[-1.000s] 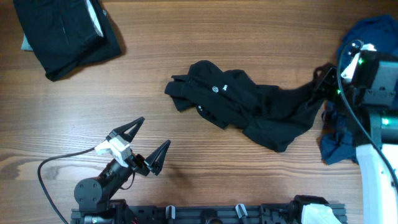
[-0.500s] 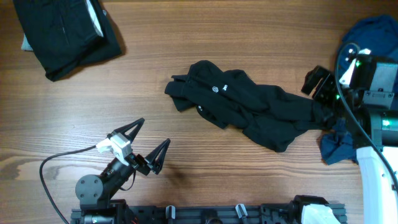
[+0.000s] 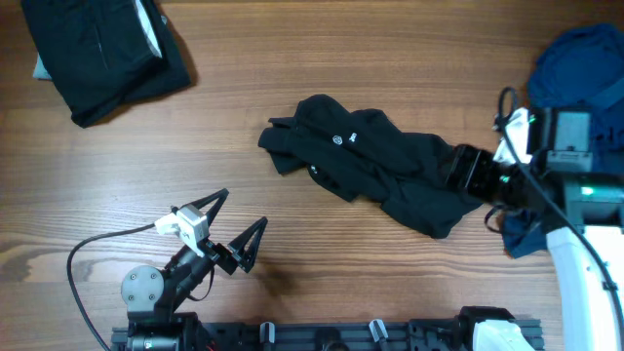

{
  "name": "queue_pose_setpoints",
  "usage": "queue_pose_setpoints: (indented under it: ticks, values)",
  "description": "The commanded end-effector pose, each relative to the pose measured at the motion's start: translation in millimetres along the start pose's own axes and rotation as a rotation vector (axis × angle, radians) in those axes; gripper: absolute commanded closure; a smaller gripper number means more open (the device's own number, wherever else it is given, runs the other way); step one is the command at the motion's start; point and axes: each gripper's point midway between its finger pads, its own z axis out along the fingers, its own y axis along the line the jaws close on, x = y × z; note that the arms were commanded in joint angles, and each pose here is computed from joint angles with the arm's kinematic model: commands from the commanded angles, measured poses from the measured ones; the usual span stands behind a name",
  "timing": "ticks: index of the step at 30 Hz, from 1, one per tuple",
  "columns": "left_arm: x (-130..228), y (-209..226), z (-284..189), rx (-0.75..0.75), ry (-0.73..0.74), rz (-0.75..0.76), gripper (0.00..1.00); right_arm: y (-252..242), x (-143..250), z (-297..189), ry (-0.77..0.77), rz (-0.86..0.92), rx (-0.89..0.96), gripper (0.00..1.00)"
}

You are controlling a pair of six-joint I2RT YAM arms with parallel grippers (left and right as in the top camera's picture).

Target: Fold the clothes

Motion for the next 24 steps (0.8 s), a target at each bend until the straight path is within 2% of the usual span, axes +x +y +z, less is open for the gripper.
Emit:
queue_pose_setpoints:
  ticks: [1, 4, 12, 18, 24]
  values:
    - [0, -1, 1, 0.003, -0.001, 0.003, 0.00, 11, 20, 28, 0.071, -0.021, -0.039, 0.12]
    - [0, -1, 1, 0.003, -0.001, 0.003, 0.00, 31, 28, 42, 0.078, -0.065, -0.063, 0.12]
    - [0, -1, 1, 0.003, 0.000, 0.003, 0.00, 48, 58, 97, 0.108, 0.116, 0.107, 0.07]
    - [1, 0, 1, 0.001, 0.005, -0.002, 0.00, 7, 61, 119, 0.049, 0.202, 0.396, 0.10]
    - [9, 5, 0, -0.025, 0.031, -0.030, 0.00, -13, 48, 114, -0.022, 0.206, 0.486, 0.18]
